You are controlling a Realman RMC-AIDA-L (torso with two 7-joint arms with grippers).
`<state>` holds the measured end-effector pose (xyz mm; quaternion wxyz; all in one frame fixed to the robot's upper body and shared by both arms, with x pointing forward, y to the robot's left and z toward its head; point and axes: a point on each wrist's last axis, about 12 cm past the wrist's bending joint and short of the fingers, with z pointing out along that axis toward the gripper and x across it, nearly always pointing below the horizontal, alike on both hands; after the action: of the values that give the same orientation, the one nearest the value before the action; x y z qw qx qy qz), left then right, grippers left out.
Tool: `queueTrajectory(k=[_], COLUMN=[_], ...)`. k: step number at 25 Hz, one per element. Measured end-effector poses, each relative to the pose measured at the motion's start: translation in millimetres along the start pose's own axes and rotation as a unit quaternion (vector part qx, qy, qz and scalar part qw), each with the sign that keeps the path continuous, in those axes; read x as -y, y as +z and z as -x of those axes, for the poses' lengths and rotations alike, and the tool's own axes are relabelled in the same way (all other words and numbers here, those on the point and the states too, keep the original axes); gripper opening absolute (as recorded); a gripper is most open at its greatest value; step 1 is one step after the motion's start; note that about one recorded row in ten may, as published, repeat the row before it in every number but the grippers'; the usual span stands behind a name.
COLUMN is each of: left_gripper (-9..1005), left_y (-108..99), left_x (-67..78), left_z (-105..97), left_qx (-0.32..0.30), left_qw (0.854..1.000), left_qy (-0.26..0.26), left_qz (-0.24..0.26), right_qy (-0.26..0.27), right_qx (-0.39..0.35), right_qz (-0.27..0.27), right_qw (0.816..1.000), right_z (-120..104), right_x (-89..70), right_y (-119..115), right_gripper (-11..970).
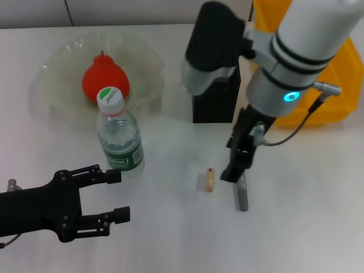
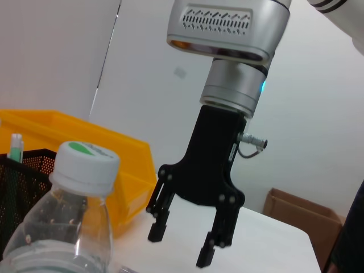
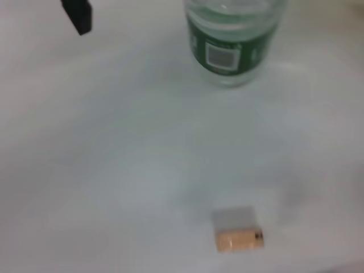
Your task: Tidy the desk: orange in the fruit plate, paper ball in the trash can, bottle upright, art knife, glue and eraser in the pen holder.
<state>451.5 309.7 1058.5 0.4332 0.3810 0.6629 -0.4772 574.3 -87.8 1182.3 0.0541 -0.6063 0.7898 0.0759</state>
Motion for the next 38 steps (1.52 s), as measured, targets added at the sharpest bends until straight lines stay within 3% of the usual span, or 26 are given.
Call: queueTrajectory(k=[10,26,32,34,38], left_gripper=[800,800,800,800,800], left_y=[0,-2,-3,-3,-5], left_x=[-0.1,-1.6,-1.1,-0.8,-0.7], left_z=[0,2,1,0,0], left_qx=[0.0,-0.002,-0.002,-0.002,-0.002], left_qw=[1.0,1.0,1.0,1.0,1.0], left_qy=[0.0,0.001,0.0,0.0,0.0], left_qz=[0.001,-0.001,0.002,0.004,0.005], right_qy=[-0.026,-0.031,-0.03,-0.027,-0.014], right_qx=[0.015,0.011,0.009,0.006,0.02], right_qz=[-0.007,-0.01,-0.01,-0.007,-0.015], right_qw=[1.0,0.999,0.999,1.0,1.0], right_z=[12,14,15,14,13], right_x=[-7.9,-9.2,-10.1,-10.1,-4.0], right_y=[29,54,53,50,27], right_gripper=[708,696,562,391,391])
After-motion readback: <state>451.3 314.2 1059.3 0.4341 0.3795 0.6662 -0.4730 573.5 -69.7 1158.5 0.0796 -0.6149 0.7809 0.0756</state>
